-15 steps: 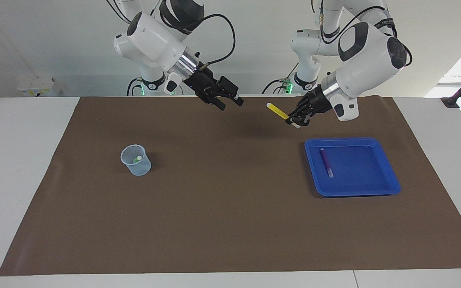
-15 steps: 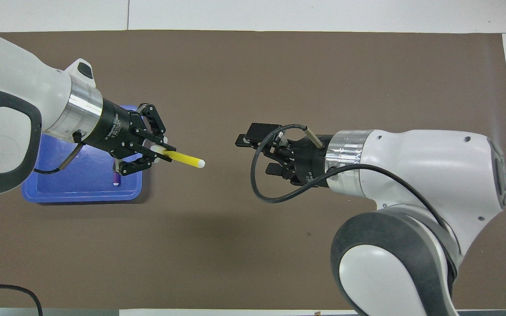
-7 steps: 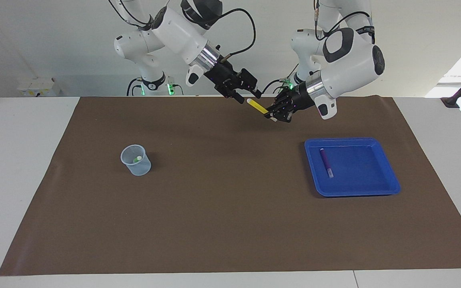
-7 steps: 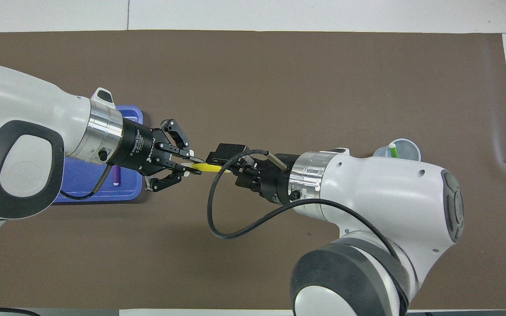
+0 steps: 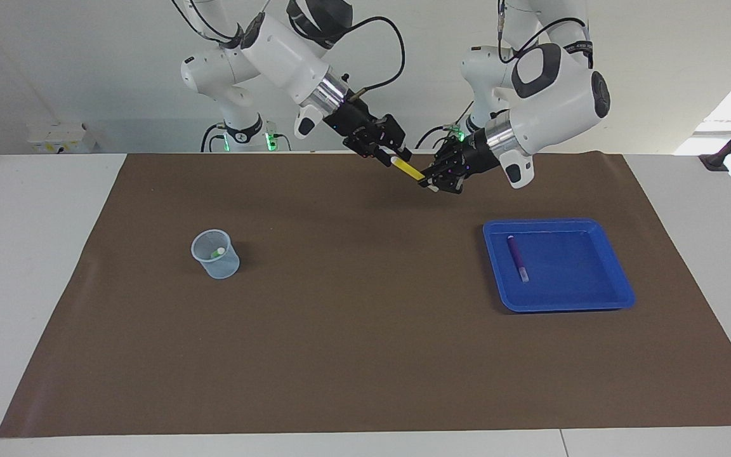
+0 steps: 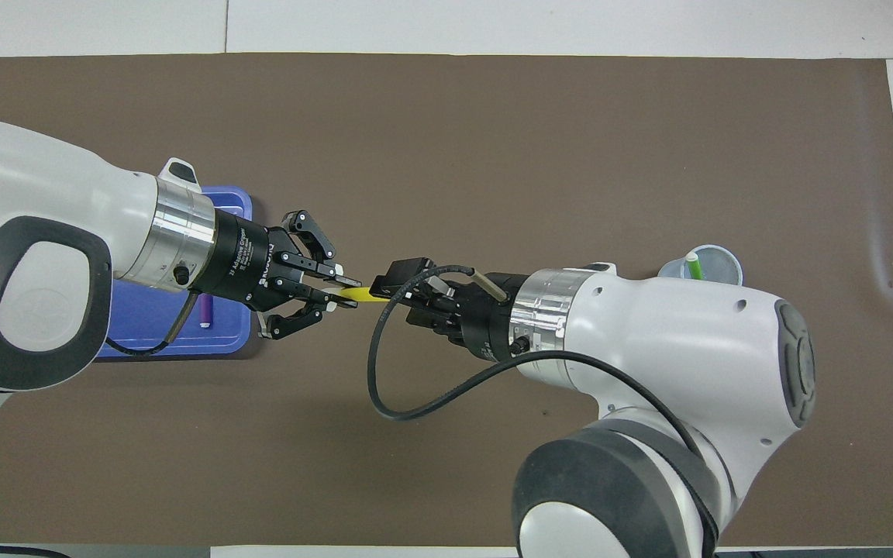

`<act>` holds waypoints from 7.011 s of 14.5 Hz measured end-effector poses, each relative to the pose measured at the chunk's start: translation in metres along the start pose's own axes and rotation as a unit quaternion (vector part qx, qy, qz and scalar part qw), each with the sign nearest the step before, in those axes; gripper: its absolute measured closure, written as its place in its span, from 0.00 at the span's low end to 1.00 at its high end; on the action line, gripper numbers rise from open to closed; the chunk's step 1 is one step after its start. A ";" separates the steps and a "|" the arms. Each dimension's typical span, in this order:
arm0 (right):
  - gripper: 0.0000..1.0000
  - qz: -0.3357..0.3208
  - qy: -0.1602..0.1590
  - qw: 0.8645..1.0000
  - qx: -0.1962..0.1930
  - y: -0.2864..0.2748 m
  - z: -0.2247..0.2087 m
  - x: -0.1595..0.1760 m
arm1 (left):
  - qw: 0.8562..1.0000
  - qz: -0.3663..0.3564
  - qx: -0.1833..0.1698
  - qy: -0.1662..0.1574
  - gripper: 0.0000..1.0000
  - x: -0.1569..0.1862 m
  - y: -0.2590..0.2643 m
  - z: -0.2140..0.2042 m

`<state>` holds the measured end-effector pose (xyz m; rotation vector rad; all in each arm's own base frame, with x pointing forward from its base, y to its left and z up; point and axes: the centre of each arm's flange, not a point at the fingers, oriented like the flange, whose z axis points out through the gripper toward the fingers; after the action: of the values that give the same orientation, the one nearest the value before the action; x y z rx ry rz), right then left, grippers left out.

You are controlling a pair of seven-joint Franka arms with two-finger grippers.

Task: Transfer and insert pens with both arms
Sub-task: 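Grasp the yellow pen with the right gripper while the left gripper releases, then carry the yellow pen to the cup while the left gripper reaches the purple pen, then insert the yellow pen into the cup while the left gripper grasps the purple pen, then lift the purple pen toward the right gripper while the right gripper approaches, then grasp the purple pen with the right gripper while the left gripper opens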

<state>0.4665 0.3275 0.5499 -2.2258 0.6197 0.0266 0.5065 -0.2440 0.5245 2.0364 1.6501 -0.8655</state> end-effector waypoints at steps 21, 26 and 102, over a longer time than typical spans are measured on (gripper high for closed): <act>0.83 -0.047 -0.005 0.997 -0.065 0.021 -0.022 0.038 | 1.000 0.001 -0.014 -0.011 0.29 -0.009 -0.005 -0.006; 0.83 -0.285 -0.043 0.931 -0.224 0.070 -0.134 0.133 | 0.998 0.061 -0.018 0.006 0.00 0.000 -0.003 -0.011; 0.27 -0.025 -0.031 0.999 -0.003 0.000 -0.010 0.017 | 0.999 -0.027 -0.018 0.009 0.83 -0.012 0.002 0.011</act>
<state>0.4800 0.3129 0.5531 -2.2362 0.5315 0.0712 0.5046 -0.2601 0.5241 1.9896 1.7248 -0.8326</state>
